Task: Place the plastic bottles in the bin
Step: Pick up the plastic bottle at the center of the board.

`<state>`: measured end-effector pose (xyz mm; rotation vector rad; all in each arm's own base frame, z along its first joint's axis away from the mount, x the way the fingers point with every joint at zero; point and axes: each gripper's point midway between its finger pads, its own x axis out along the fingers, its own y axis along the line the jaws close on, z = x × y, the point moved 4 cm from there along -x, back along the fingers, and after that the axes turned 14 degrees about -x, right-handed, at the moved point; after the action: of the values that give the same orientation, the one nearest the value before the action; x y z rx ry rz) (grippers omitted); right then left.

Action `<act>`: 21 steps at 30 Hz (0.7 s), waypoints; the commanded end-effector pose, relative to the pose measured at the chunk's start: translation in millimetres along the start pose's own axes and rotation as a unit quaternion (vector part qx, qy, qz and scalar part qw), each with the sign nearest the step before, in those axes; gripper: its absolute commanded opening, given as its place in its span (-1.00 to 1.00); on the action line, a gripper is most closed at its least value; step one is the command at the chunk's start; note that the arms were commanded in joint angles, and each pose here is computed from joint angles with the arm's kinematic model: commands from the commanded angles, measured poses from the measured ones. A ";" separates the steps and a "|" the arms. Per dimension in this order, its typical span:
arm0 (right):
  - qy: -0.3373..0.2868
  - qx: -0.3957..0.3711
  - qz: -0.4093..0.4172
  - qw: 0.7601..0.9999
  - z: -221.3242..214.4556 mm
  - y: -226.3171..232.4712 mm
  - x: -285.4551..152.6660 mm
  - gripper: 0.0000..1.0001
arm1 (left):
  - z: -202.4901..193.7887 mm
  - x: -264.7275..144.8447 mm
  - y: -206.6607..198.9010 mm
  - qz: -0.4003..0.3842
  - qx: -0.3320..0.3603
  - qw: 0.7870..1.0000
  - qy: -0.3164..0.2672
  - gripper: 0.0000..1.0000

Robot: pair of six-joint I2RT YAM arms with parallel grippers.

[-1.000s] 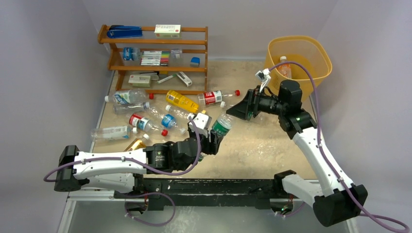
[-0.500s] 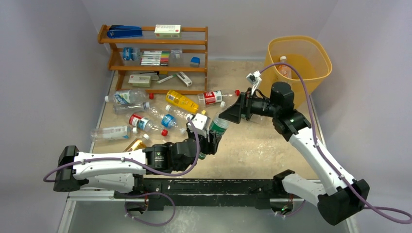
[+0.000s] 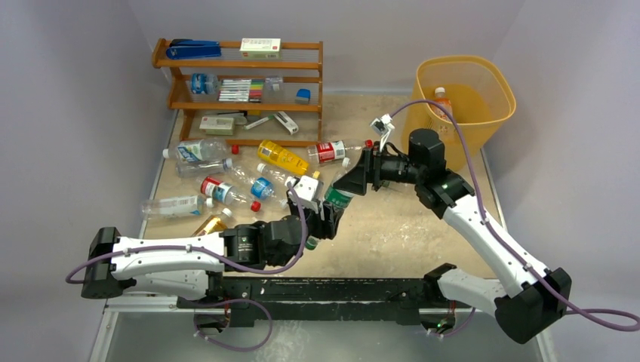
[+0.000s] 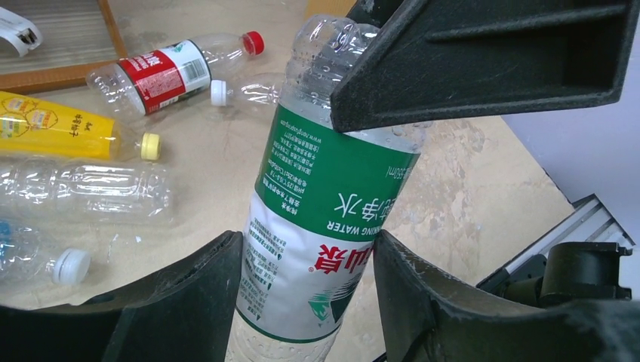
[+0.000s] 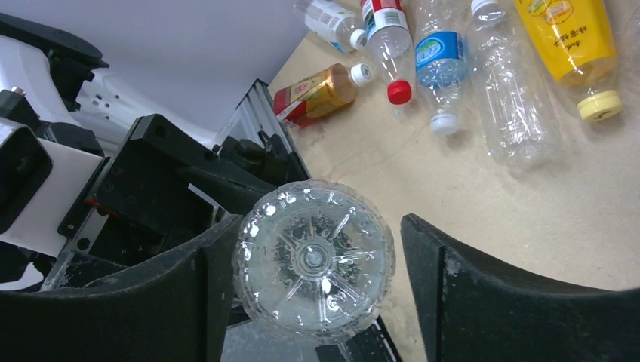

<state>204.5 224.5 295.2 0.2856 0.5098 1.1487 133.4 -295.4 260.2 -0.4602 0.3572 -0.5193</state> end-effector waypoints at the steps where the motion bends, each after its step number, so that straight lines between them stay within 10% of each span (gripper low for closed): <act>1: -0.015 -0.018 -0.002 1.000 9.1 1.3 3.5 0.42 | 20.3 -3.8 -4.9 -0.007 -0.027 0.999 -0.033 0.26; 13: -0.027 -0.071 -0.190 0.979 62.5 -28.1 -19.2 0.16 | 56.3 -29.1 5.4 0.025 -0.072 0.996 -0.049 0.68; 21: -0.098 -0.093 -0.402 0.906 159.6 -96.4 -112.3 0.16 | 66.6 -44.7 15.2 0.029 -0.098 0.994 -0.048 0.72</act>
<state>297.3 160.6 368.7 0.0854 0.3781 0.6316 131.3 -245.8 310.0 -0.6191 0.3296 -0.4345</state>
